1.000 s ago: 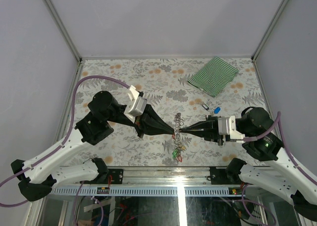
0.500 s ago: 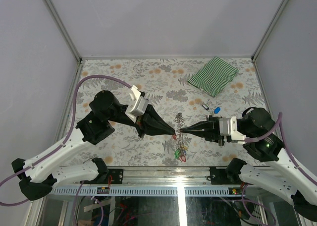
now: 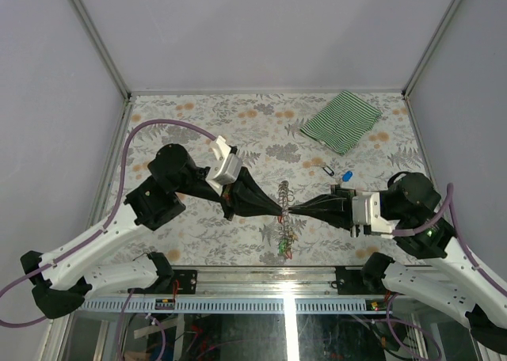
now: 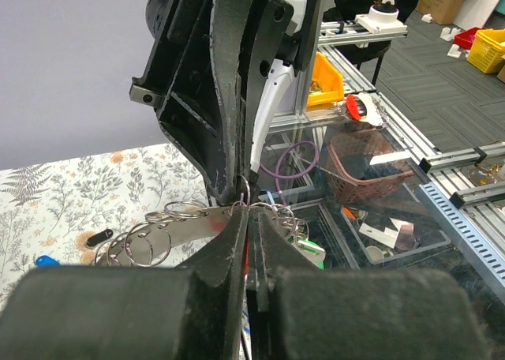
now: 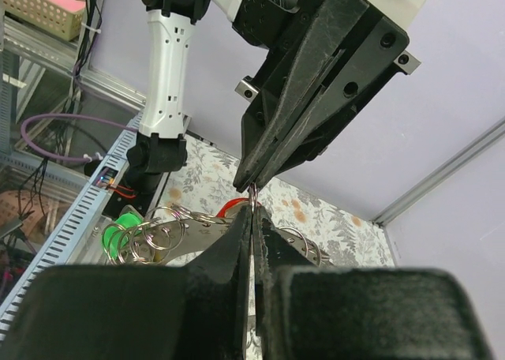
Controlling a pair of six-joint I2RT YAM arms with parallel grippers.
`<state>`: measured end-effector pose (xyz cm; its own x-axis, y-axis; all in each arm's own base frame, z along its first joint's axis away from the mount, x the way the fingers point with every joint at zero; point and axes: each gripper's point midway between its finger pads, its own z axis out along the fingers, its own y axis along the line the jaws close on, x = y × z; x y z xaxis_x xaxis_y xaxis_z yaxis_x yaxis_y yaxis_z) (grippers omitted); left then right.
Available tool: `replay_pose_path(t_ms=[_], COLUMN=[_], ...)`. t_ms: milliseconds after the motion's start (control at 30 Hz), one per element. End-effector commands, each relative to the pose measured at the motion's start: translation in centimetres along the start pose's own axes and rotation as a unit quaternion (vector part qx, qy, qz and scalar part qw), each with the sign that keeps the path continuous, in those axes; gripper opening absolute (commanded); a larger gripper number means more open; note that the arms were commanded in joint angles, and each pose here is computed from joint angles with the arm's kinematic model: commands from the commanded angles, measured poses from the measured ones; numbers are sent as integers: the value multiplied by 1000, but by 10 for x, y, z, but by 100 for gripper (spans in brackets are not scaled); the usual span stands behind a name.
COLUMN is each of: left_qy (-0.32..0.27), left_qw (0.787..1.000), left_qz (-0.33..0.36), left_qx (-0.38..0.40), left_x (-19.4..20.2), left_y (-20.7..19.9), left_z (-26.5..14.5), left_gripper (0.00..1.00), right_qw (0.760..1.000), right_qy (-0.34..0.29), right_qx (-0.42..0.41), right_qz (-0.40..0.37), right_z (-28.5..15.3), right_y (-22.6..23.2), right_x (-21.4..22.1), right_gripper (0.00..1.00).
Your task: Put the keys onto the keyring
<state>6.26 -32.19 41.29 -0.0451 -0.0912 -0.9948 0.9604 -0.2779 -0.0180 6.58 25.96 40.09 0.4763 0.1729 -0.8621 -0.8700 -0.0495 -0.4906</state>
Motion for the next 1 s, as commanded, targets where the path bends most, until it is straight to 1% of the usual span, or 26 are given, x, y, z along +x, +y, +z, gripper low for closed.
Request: replay_pose_path(t_ms=[0,233,333,533,733,967], left_qy=[-17,-26,-27,-28,-28,-26], left_qw=[999,998,998,998,998,998], left_qz=[26,34,33,33,45,51], left_qx=[-13,-35,-37,-36,-16,-1], left_x=[-17,-22,-23,-24,-26,-23], left_y=[3,7,6,5,-3,-8], left_z=[2,-2,-2,-3,-4,-4], left_gripper=[0,0,0,0,0,0], right_qw=[995,980,975,976,976,984], right_qy=[-34,-31,-28,-27,-22,-28], right_qx=[5,17,18,10,21,33], right_qz=[-95,-194,-219,-218,-216,-170], right_z=[-4,-12,-14,-12,-13,-12], right_y=[-8,-8,-8,-6,-10,-12], right_x=[-32,-28,-26,-22,-21,-25], right_gripper=[1,0,0,0,0,0])
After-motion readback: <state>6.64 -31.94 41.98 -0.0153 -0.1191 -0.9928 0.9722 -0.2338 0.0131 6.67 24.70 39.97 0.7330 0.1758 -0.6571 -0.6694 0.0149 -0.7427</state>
